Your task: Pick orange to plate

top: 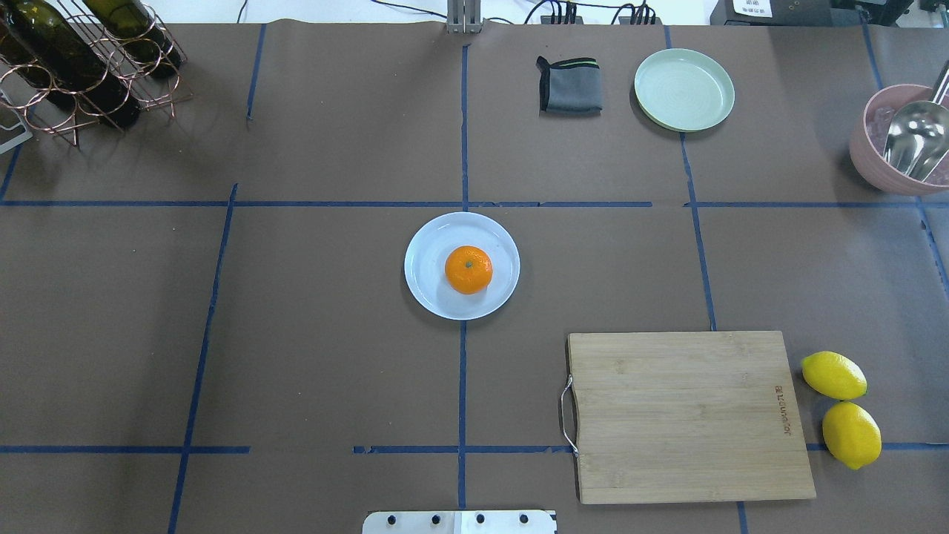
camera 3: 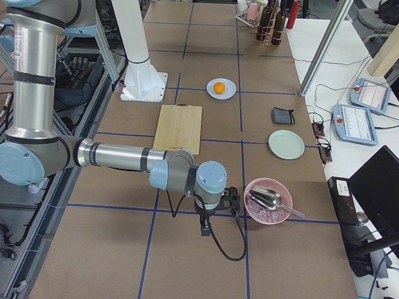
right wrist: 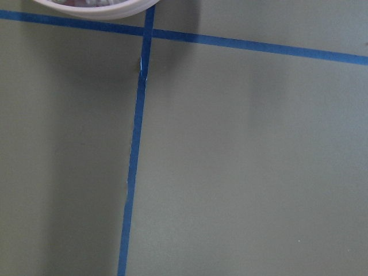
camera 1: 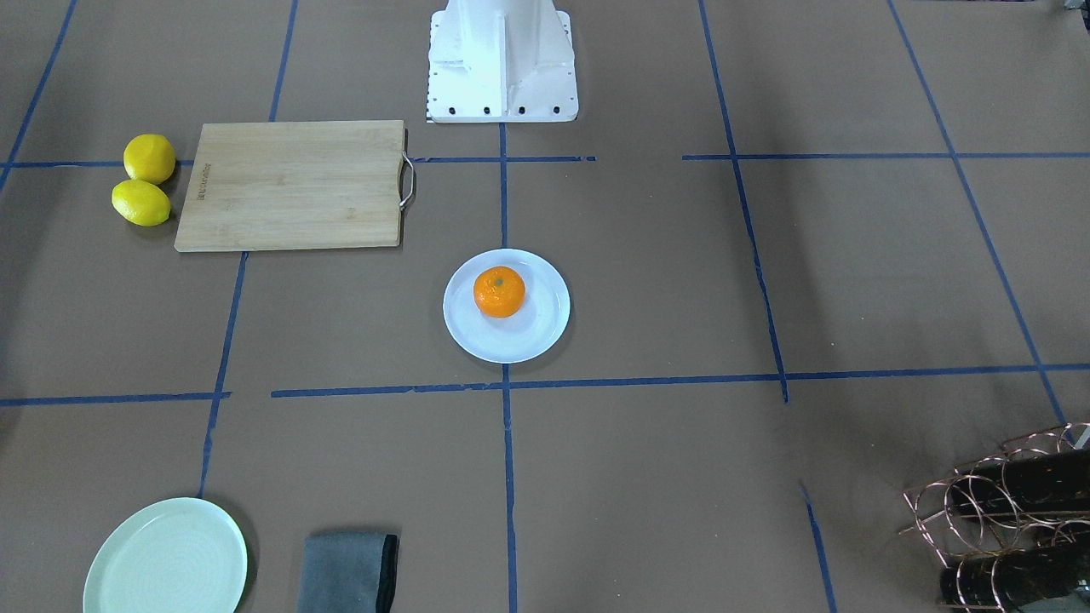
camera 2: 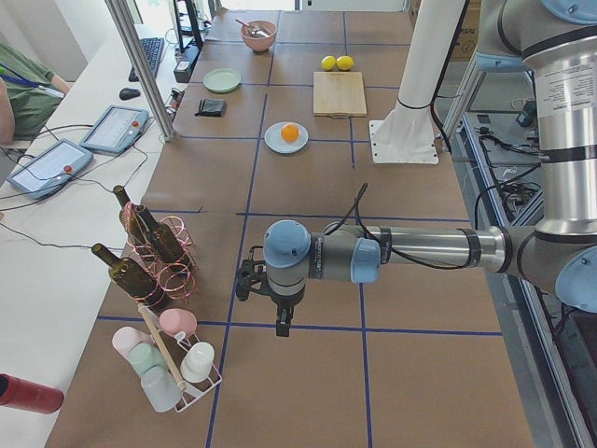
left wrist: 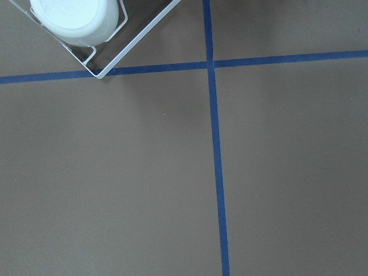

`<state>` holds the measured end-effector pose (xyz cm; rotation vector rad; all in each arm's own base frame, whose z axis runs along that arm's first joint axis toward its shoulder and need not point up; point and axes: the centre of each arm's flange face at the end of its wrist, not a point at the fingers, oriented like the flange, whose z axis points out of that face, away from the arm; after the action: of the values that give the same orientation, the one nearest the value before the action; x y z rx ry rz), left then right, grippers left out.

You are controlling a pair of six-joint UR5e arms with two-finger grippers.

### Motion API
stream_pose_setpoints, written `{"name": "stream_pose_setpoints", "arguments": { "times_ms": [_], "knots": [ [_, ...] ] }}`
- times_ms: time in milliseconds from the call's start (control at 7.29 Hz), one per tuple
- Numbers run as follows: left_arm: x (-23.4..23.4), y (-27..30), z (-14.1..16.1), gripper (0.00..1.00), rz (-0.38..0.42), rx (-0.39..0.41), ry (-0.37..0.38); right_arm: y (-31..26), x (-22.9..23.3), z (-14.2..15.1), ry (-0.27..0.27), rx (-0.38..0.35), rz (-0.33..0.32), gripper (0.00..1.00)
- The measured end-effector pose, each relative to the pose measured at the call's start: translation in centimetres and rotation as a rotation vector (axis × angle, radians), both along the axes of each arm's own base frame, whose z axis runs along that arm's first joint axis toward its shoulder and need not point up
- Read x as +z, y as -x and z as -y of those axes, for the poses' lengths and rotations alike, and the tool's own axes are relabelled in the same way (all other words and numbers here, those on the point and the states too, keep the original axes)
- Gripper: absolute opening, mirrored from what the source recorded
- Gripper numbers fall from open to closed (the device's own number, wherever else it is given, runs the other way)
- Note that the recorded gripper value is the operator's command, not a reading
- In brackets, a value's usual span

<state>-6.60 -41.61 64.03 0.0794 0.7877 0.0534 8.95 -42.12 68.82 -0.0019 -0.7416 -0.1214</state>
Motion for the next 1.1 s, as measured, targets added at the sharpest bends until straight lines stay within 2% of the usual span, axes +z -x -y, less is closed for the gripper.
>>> {"name": "stream_pose_setpoints", "arguments": {
  "times_ms": [411, 1097],
  "knots": [
    [0.04, 0.01, 0.01, 1.00, 0.003, 0.000, -0.001, 0.21, 0.01, 0.12, -0.015, -0.004, 0.005, 1.00],
    [0.05, 0.02, 0.01, 1.00, 0.003, 0.000, -0.001, 0.58, 0.24, 0.10, -0.010, -0.011, 0.005, 1.00]
  ]
}}
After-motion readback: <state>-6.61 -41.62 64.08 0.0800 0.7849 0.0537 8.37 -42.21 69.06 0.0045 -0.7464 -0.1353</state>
